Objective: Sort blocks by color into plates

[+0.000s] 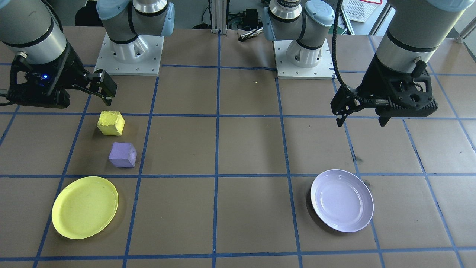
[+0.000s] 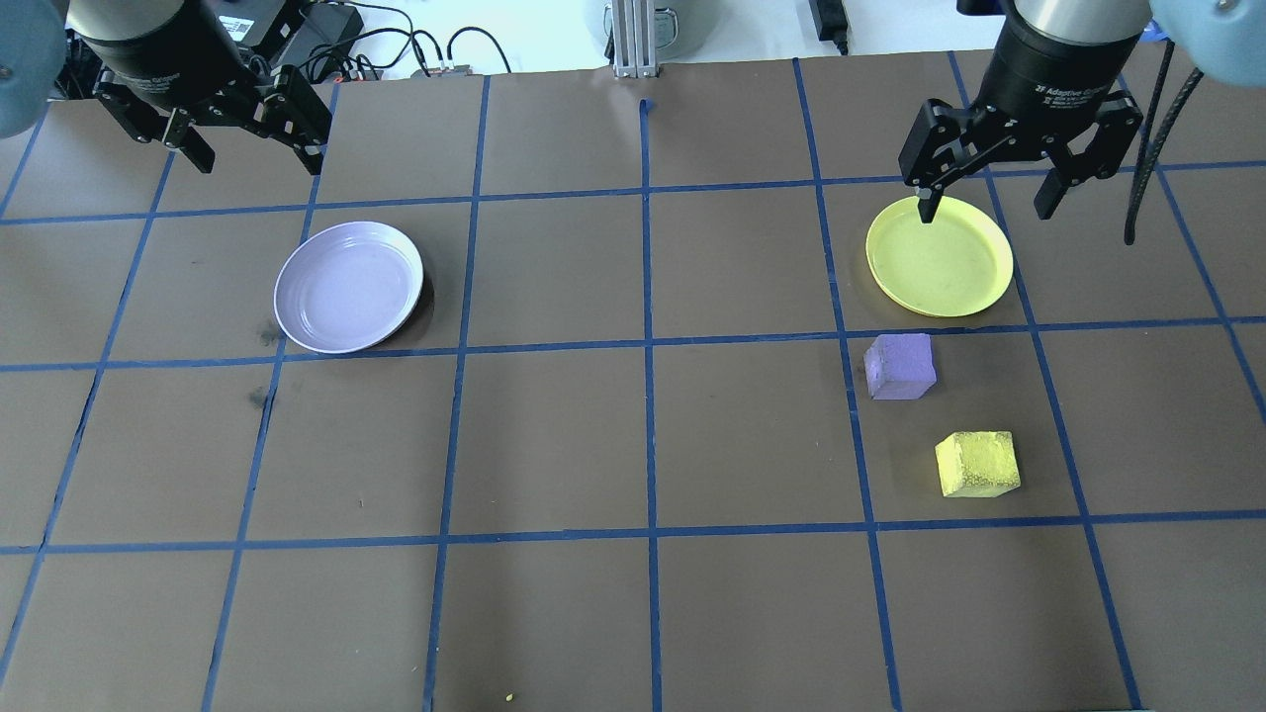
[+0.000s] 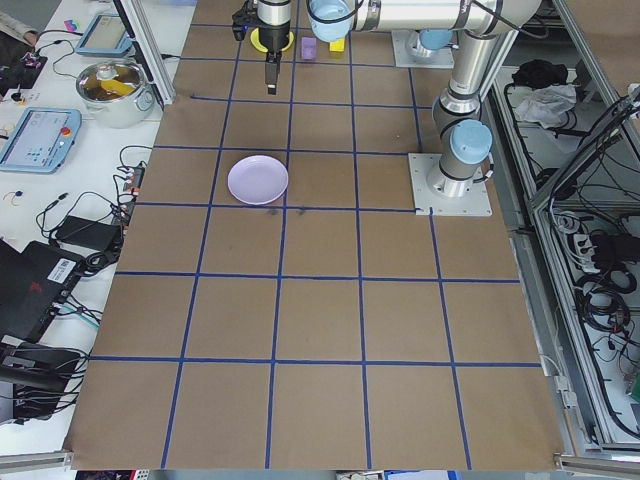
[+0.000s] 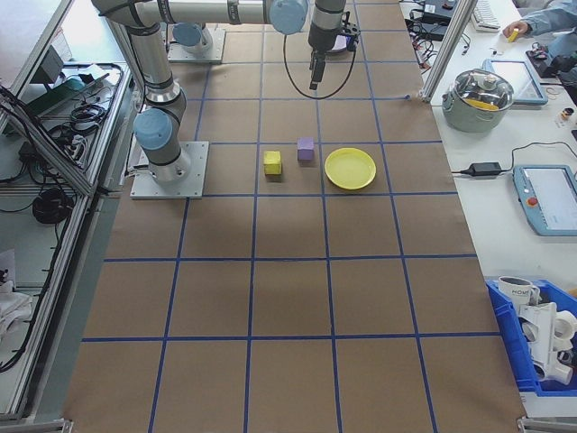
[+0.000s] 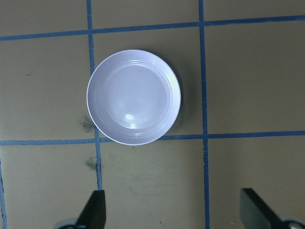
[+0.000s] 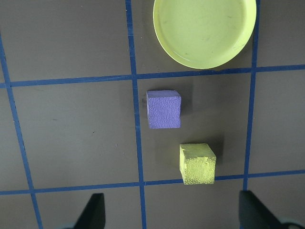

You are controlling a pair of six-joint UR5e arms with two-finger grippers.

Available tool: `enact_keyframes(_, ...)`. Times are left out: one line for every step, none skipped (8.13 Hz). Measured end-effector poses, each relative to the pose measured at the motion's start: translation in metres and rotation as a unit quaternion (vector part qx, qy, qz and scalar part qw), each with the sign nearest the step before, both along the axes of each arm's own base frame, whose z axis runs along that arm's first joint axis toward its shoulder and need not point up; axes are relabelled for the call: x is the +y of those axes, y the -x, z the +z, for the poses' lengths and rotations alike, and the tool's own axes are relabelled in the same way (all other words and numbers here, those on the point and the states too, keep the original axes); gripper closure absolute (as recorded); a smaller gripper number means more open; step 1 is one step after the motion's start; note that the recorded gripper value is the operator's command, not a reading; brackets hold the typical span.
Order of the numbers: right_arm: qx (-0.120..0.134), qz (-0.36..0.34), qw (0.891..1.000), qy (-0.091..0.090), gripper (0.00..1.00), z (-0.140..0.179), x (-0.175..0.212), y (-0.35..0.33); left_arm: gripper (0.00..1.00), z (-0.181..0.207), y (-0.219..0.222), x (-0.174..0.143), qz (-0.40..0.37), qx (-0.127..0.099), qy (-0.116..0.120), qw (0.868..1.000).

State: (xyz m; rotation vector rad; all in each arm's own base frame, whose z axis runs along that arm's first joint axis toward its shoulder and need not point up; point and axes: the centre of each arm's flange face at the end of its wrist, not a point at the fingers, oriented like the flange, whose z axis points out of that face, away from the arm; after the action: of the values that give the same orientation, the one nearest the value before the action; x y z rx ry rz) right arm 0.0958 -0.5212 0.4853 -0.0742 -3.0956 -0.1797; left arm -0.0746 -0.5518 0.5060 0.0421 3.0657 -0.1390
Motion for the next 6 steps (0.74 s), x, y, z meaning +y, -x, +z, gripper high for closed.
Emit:
enact_keyframes(-0.002,0.001,1.000,-0.007,0.01,-0.009,0.000,0.001,0.00,0.000,0.000,0.000,0.000,0.000,0.000,1.000)
enact_keyframes(-0.003,0.002,1.000,-0.016,0.01,-0.029,0.002,0.003,0.00,-0.001,0.000,0.000,0.000,0.000,0.000,1.000)
enact_keyframes(-0.002,0.003,1.000,-0.017,0.01,-0.065,0.005,0.005,0.00,-0.001,0.000,-0.001,0.000,0.000,0.001,1.000)
enact_keyframes(-0.002,0.008,1.000,-0.014,0.01,-0.109,0.014,0.006,0.00,-0.002,0.000,-0.002,0.000,0.000,0.002,1.000)
enact_keyframes(0.000,0.013,1.000,-0.010,0.01,-0.153,0.029,0.008,0.00,-0.002,0.000,-0.002,0.000,0.000,0.002,1.000)
enact_keyframes(0.001,0.009,1.000,-0.013,0.01,-0.191,0.047,0.017,0.00,-0.002,0.000,-0.003,0.000,0.000,0.002,1.000)
